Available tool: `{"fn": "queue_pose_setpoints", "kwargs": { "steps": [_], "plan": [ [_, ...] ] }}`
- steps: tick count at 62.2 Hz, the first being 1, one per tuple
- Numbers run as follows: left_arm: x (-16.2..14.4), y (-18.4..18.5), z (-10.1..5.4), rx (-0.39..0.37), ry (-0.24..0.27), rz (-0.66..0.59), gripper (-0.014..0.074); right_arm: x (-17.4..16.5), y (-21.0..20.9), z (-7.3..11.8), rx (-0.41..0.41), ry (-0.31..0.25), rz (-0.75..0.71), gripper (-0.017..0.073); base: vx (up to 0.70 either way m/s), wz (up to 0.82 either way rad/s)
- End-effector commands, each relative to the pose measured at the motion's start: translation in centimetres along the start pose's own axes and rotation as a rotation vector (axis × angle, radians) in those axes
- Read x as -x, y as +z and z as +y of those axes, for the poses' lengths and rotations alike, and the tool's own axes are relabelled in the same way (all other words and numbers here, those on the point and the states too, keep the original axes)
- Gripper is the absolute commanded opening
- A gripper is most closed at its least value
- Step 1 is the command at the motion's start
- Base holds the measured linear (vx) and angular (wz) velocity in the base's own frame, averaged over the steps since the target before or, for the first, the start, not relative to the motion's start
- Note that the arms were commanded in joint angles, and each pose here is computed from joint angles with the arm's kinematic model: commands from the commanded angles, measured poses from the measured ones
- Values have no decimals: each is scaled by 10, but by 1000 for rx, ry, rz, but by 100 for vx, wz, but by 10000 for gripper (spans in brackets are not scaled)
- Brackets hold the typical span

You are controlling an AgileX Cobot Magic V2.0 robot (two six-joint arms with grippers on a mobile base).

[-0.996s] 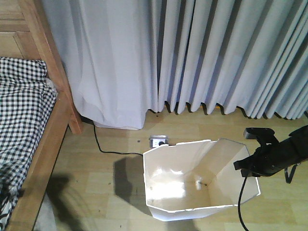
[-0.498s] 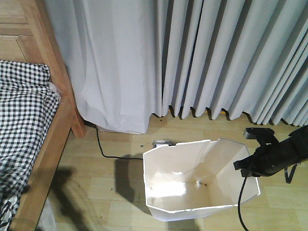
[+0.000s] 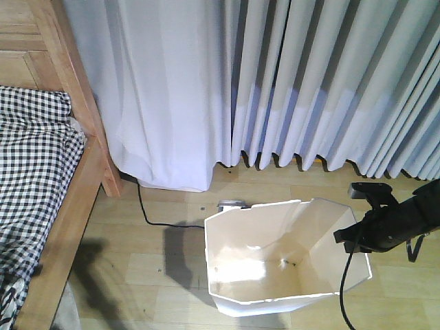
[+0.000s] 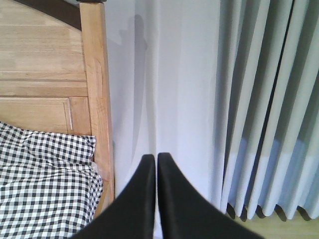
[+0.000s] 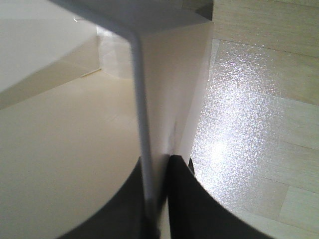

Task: Move trash bin to bedside with robot
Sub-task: 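Carry the bin with the right gripper to the floor beside the bed, then lower the bin onto the floor near the bed with the right gripper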

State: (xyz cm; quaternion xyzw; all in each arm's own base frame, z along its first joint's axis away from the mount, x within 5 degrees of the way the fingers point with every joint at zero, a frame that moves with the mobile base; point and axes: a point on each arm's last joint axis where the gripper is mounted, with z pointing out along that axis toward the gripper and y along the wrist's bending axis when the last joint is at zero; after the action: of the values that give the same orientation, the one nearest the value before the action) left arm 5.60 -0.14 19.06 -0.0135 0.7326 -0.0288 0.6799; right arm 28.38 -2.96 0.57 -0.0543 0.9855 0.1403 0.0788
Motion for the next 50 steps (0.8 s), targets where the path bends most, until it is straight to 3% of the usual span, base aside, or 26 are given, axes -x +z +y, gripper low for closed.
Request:
{"fn": "queue_pose_setpoints", "kwargs": {
  "steps": [1, 13, 23, 29, 37, 50],
  "plan": [
    [-2, 1, 0, -9, -12, -60, -6, 14, -21, 14, 117, 7, -66, -6, 0, 0],
    [-2, 1, 0, -9, -12, -60, -6, 15, -19, 10, 68, -32, -86, -6, 0, 0],
    [-2, 1, 0, -9, -12, -60, -6, 17, -19, 8, 59, 18, -107, -6, 0, 0],
    [-2, 1, 0, -9, -12, -60, -6, 17, -19, 3, 4, 26, -113, -6, 0, 0],
    [-2, 1, 0, -9, -12, -60, -6, 24, -15, -8, -85, 126, -148, -6, 0, 0],
    [-2, 1, 0, -9, -12, -60, -6, 42, 5, -17, -50, 117, -153, -3, 0, 0]
  ]
}}
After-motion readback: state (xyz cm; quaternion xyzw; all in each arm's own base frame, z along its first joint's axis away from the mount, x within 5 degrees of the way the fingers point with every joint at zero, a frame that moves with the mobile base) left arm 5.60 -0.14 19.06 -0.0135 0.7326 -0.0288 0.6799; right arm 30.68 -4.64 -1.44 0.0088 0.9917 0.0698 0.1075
